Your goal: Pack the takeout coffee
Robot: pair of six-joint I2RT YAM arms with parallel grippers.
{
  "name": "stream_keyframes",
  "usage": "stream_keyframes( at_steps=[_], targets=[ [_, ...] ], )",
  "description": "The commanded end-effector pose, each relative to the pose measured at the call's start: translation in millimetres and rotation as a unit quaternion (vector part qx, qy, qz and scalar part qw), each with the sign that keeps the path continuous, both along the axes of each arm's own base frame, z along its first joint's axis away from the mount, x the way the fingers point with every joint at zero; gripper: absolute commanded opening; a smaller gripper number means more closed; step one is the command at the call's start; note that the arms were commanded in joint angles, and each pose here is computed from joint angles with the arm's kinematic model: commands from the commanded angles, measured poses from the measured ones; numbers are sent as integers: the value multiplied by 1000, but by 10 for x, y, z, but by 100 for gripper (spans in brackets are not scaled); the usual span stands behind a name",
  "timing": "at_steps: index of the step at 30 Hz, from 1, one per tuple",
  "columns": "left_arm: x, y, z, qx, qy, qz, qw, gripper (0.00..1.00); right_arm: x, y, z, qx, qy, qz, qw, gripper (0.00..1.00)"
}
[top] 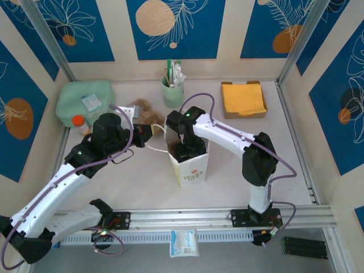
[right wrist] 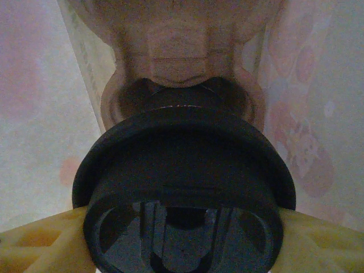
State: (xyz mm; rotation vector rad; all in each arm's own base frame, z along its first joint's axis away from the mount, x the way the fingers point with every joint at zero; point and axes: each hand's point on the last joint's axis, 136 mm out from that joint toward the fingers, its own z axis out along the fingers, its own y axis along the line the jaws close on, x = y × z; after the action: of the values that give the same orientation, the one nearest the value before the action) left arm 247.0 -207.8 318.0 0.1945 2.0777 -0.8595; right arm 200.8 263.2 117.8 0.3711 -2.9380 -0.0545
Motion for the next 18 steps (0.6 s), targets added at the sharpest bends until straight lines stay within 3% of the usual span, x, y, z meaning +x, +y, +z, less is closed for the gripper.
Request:
stream_keyframes(
  at_steps=[1,10,18],
  targets=[
    [18,32,31,-5,-4,8,1000,0,-51,-132,-750,-70,46,-11,996,67],
    [21,31,31,-6,-4,8,1000,0,-36,-111,-685,-68,40,-9,997,71],
    [16,32,18,-5,-3,8,1000,0,9,-41,-507,-59,20,1,998,80]
  ],
)
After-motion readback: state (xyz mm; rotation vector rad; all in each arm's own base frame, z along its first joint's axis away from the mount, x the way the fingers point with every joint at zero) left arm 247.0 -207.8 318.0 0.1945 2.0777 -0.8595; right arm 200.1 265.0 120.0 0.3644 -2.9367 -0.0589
